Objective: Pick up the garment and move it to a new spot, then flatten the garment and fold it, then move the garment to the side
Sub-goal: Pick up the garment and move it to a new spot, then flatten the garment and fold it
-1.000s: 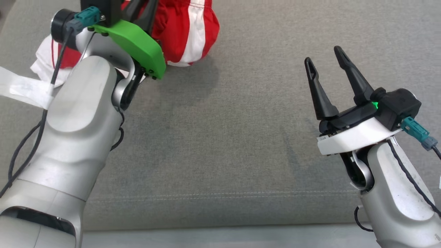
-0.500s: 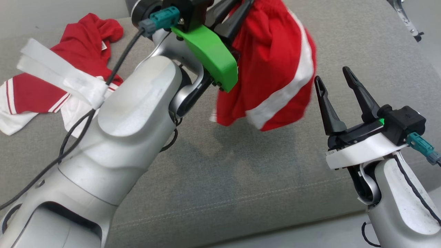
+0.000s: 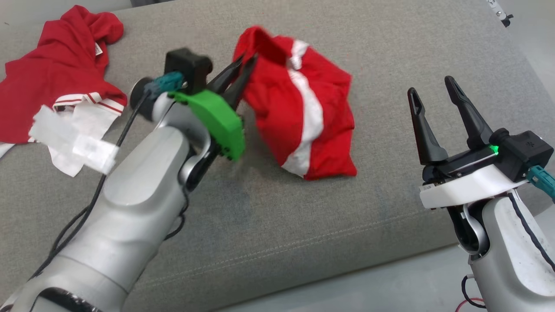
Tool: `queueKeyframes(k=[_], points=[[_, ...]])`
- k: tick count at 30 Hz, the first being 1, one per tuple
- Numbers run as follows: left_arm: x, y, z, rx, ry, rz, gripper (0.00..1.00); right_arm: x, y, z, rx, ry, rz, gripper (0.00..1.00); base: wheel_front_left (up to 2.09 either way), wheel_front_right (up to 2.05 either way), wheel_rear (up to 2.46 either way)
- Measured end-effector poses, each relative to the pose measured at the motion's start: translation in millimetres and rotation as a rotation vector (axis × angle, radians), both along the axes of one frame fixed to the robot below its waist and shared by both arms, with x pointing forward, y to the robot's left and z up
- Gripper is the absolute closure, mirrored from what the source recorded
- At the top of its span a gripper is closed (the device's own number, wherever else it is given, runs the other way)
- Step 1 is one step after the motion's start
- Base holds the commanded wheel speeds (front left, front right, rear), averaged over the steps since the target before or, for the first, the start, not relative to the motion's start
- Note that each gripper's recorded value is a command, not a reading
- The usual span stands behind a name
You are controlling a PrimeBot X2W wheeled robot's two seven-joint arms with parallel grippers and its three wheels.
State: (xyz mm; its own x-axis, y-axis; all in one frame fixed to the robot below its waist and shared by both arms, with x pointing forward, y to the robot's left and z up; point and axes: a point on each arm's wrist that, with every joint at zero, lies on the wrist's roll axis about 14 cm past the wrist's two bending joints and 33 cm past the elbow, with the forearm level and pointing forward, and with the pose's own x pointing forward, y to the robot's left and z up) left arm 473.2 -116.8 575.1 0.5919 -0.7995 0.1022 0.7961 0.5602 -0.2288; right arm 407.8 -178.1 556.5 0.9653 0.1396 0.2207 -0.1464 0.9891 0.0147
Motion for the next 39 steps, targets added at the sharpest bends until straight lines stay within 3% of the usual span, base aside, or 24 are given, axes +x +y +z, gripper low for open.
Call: queueKeyframes(k=[4,7,8,9,17,30,39], points=[[13.5,42.5,-71.9,0.136,0.112,0.095,1.00,3.7,0.8,-5.8,0.000,0.014,0.003,0.00,0.00,0.00,0.00],[22.2,64.9,-94.5,0.161,0.152,0.163,0.85,7.2,2.6,-10.1,-0.002,0.024,0.010,0.00,0.00,0.00,0.00],[22.7,67.5,-97.0,0.165,0.157,0.170,0.18,8.0,4.3,-10.9,-0.001,0.026,0.014,0.00,0.00,0.00,0.00],[23.3,70.7,-99.9,0.172,0.163,0.178,0.00,8.6,6.8,-11.7,-0.001,0.028,0.022,0.00,0.00,0.00,0.00],[20.0,90.2,-114.5,0.204,0.183,0.223,0.00,9.9,18.7,-13.8,0.005,0.034,0.055,0.00,0.00,0.00,0.00],[14.7,78.1,-86.5,0.107,0.142,0.215,0.00,6.0,22.4,-22.4,0.049,0.065,0.061,0.00,0.00,0.00,0.00],[6.7,63.4,-110.7,0.182,0.184,0.146,0.00,5.5,19.6,-34.2,0.056,0.100,0.050,0.00,0.00,0.00,0.00]])
